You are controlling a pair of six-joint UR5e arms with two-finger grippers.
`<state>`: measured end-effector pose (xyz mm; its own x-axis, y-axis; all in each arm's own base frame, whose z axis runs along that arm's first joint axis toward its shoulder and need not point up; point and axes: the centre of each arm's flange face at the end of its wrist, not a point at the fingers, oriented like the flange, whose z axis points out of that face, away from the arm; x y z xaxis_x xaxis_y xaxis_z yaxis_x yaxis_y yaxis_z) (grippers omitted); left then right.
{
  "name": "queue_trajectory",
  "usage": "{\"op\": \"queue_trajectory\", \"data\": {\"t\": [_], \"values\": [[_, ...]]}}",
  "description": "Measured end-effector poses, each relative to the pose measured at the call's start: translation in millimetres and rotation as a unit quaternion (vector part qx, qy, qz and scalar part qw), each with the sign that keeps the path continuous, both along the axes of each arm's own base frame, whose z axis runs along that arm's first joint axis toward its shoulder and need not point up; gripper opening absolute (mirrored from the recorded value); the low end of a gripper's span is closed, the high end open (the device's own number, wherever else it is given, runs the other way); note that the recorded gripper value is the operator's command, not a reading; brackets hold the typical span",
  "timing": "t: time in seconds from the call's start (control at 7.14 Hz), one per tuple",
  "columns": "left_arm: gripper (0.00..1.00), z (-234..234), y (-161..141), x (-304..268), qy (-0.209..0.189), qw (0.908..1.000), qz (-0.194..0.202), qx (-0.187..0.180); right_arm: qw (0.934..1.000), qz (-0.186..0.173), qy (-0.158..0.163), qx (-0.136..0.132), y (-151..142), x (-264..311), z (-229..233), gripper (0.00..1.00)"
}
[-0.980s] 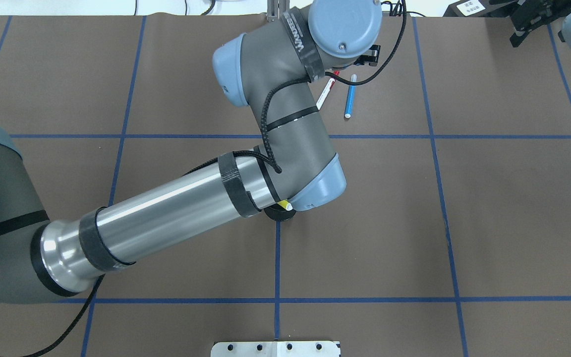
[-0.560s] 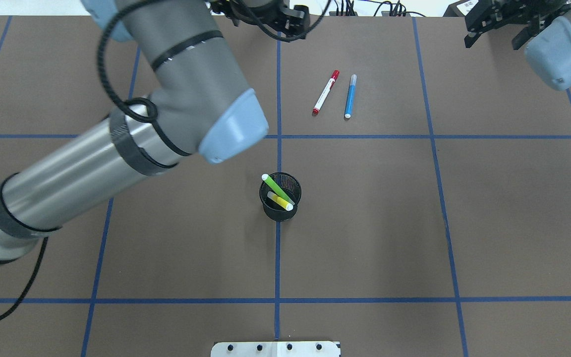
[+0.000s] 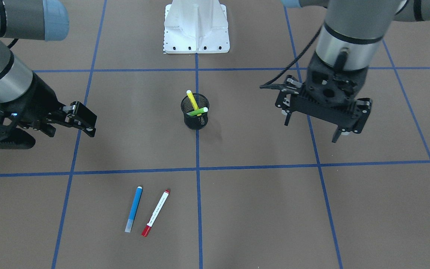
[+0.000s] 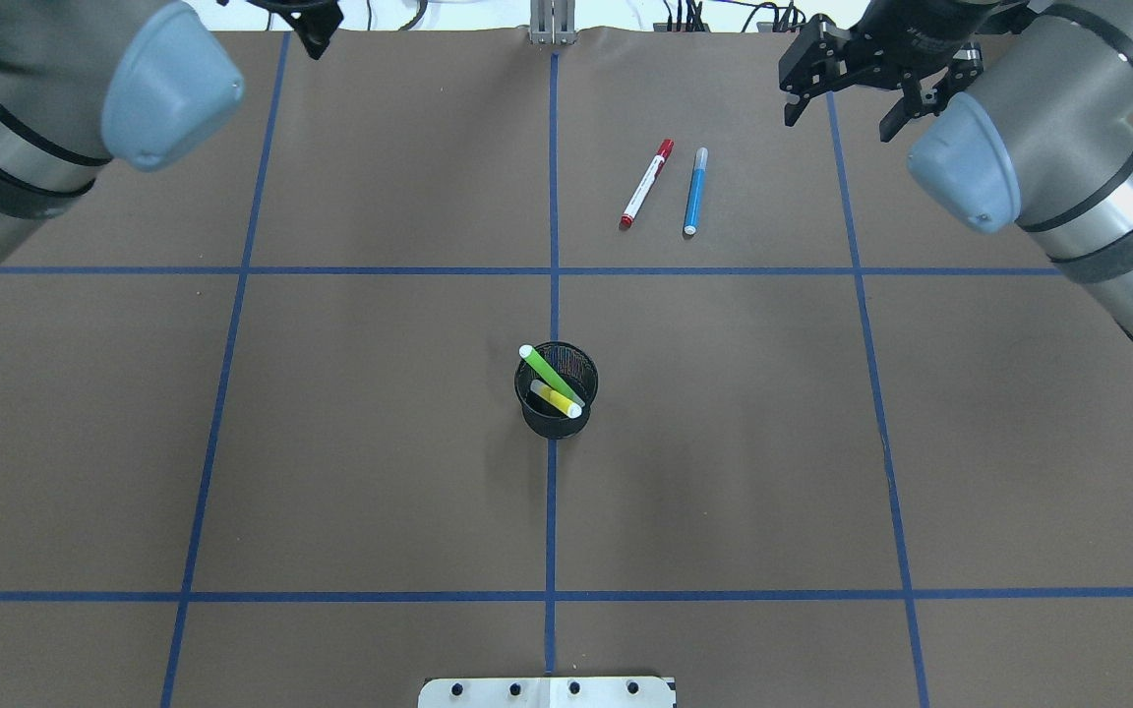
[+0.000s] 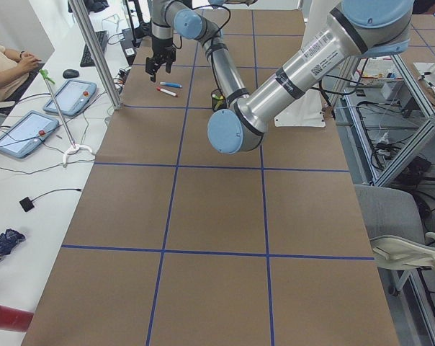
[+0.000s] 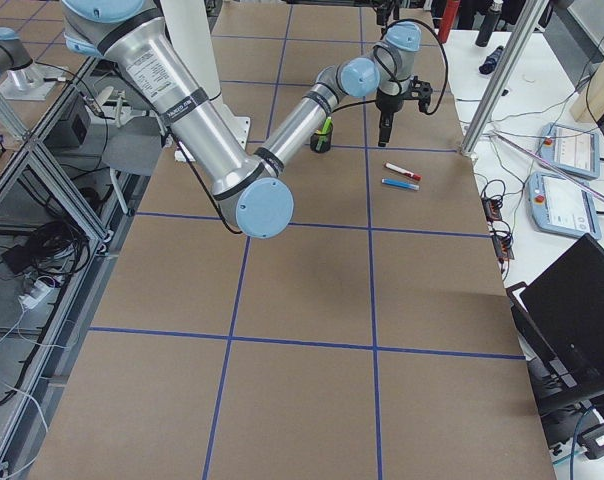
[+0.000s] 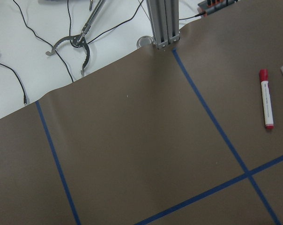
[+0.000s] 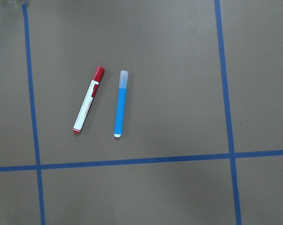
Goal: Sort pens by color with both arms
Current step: 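Move the right gripper toward the black mesh pen cup, then lower the right gripper into the cup and grasp the green highlighter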
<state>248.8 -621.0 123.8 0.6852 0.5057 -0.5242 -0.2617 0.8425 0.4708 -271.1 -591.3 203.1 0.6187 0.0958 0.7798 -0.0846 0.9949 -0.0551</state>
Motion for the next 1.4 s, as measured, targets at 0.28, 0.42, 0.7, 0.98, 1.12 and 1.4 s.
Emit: {"op": "queue_trajectory", "data": {"t": [0.28, 0.42, 0.7, 0.98, 1.12, 1.4], "values": [[1.00, 54.0, -6.1, -30.8, 0.015, 0.9989, 0.039, -0.022, 0.9997, -0.021, -0.009, -0.012, 23.9, -47.5, -24.4, 1.00], [1.00, 70.3, -4.3, -42.2, 0.021, 0.9983, 0.048, -0.025, 0.9994, -0.023, -0.013, -0.024, 38.6, -74.9, -41.5, 0.99], [1.00, 87.6, 9.9, -55.3, 0.025, 0.9980, 0.054, -0.022, 0.9980, 0.001, -0.003, -0.062, 65.9, -131.9, -70.6, 0.99], [1.00, 92.8, 19.7, -62.0, 0.027, 0.9980, 0.054, -0.020, 0.9951, 0.009, 0.042, -0.089, 71.6, -191.9, -89.4, 0.99], [1.00, 93.5, 20.7, -66.5, 0.031, 0.9979, 0.053, -0.021, 0.9919, 0.012, 0.066, -0.108, 71.8, -226.4, -100.3, 0.99], [1.00, 93.3, 17.0, -85.0, 0.047, 0.9975, 0.046, -0.027, 0.9822, 0.020, 0.110, -0.151, 71.6, -290.8, -118.2, 0.97]]}}
